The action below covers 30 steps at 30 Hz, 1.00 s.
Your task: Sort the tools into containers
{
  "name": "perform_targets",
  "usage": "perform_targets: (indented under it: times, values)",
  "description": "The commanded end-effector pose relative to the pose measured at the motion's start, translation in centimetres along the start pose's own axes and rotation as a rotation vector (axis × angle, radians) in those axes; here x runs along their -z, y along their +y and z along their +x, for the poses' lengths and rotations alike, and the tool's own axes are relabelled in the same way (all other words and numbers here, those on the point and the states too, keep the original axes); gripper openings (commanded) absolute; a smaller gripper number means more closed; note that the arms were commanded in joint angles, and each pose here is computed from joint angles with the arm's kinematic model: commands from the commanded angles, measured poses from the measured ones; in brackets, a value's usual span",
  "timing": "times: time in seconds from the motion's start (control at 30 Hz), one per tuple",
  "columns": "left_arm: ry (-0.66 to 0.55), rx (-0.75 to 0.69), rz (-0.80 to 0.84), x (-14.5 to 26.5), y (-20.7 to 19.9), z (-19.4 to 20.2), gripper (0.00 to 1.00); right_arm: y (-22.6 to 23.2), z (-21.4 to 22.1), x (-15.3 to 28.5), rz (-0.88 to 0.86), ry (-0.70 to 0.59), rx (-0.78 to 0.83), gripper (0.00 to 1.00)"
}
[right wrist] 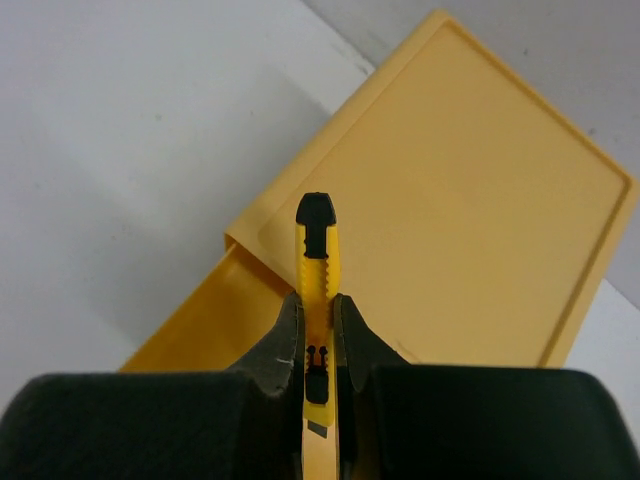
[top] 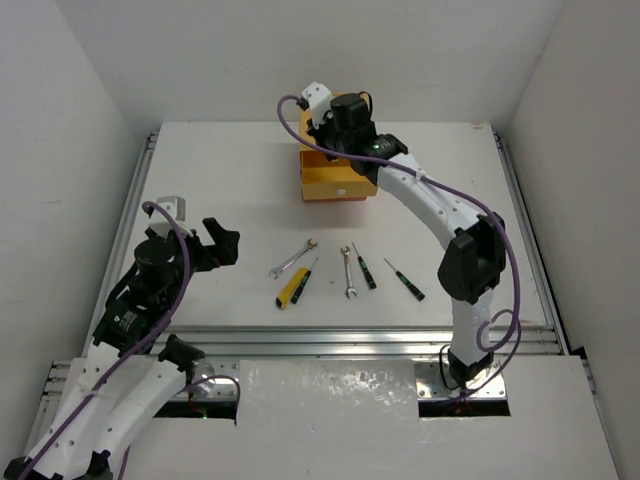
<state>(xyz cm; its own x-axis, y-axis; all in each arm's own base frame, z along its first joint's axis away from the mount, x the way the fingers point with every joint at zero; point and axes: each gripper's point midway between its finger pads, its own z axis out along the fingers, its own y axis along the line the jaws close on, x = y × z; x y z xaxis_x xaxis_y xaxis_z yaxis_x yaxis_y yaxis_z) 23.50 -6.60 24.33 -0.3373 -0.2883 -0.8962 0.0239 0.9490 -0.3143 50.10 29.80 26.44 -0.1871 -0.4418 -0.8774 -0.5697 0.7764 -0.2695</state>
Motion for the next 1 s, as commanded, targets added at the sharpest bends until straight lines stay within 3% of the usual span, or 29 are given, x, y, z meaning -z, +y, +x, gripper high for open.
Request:
perform_targets:
  times: [0.0, 0.33, 0.4, 0.47, 0.7, 0.83, 0.87, 0.97]
  values:
    - [-0.045, -0.004, 0.039, -0.1, -0.8, -1.1, 0.99, -1.3, -1.3, 0.5, -0.011, -0.048, 0.068, 0.05]
    - [-0.029, -0.010, 0.038, -0.4, -0.9, -0.8, 1.00, -1.8, -0.8, 1.8, -0.011, -0.067, 0.093, 0.20]
    - [-0.031, -0.010, 0.039, -0.4, -0.9, -0.8, 1.00, -1.9, -1.6, 2.8, -0.015, -0.091, 0.092, 0.24]
    - [-0.030, -0.010, 0.040, -0.4, -0.9, -0.8, 1.00, -2.0, -2.1, 3.4, -0.011, -0.101, 0.086, 0.36]
    - [-0.029, -0.010, 0.040, -0.4, -0.9, -0.8, 1.00, -0.8, -2.8, 5.3, -0.080, -0.135, 0.073, 0.45]
    - [-0.030, -0.010, 0.037, -0.4, -0.9, -0.8, 1.00, 3.8, -2.9, 5.7, -0.216, -0.094, -0.043, 0.55]
    - [-0.029, -0.011, 0.030, -0.5, -0.7, -0.8, 1.00, 5.3, -1.9, 5.6, -0.222, -0.042, -0.066, 0.67]
    - [-0.040, 0.000, -0.011, -0.4, 0.0, -1.1, 1.00, 8.9, 1.0, 6.3, -0.101, 0.069, -0.201, 0.74]
